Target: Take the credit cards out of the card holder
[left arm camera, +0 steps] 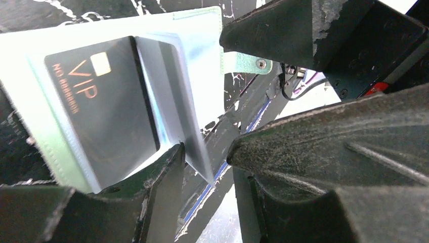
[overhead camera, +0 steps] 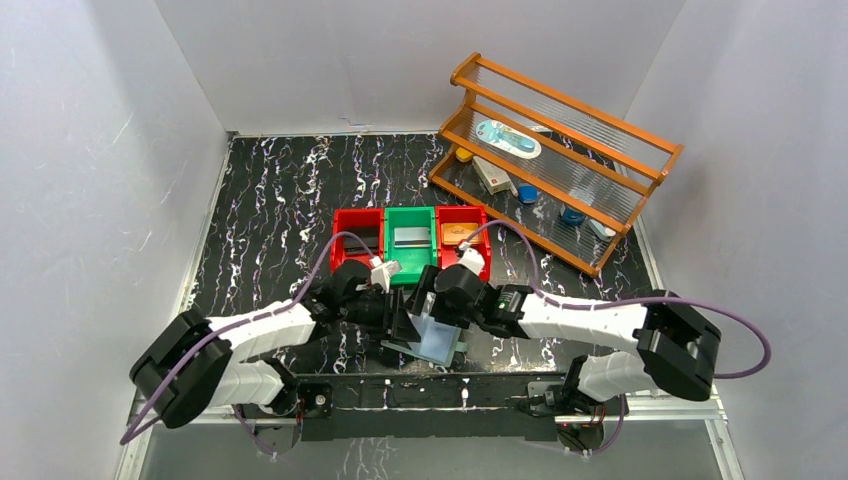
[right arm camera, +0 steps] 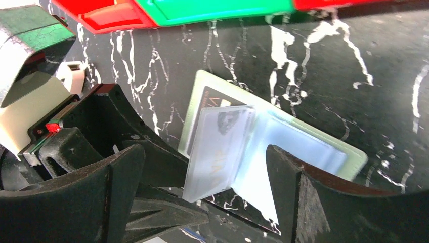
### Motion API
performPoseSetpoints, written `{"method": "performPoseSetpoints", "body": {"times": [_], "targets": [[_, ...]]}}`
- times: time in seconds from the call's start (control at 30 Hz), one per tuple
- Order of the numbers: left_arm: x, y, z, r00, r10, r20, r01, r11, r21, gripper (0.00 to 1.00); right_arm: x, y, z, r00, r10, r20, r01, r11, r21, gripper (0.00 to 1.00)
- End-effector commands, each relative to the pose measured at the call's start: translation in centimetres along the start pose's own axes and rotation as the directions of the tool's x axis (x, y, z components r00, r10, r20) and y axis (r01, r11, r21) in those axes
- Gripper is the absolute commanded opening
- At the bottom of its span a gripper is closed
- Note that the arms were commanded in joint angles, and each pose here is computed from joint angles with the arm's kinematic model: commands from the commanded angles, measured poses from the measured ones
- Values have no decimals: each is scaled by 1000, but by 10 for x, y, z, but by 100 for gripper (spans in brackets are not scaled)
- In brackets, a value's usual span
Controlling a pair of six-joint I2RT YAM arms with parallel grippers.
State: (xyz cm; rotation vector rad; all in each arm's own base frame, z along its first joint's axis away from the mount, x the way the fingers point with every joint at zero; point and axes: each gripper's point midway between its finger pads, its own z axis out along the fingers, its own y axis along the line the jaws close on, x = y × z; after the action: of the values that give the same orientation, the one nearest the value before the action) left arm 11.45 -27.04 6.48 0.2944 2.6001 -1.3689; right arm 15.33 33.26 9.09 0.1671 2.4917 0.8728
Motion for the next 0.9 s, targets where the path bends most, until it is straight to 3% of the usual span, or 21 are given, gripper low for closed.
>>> {"method": "performPoseSetpoints", "body": {"times": [0.0,0.13,0.27,0.6,0.67,0.87], "targets": [[-13,-36,10,995,100,-2,-99,990,96,39,-9,-20,-13,996,67,65,-71,995,66,98],[-9,-50,17,988,153,-33,-148,982,120,42,-15,-32,-26,988,105,111,-113,991,73,96],[-3,-51,20,980,185,-79,-177,980,95,45,-19,-34,-35,980,139,140,-142,990,17,86],[-26,-7,-18,979,179,99,-148,955,-258,47,-20,-19,-45,975,179,132,-161,977,-137,58],[-30,1,-22,977,175,122,-130,942,-309,49,-15,-15,-41,979,171,107,-154,977,-148,56],[-36,-4,-15,977,166,133,-123,951,-283,56,6,-19,-23,990,138,19,-135,986,-101,56]]}}
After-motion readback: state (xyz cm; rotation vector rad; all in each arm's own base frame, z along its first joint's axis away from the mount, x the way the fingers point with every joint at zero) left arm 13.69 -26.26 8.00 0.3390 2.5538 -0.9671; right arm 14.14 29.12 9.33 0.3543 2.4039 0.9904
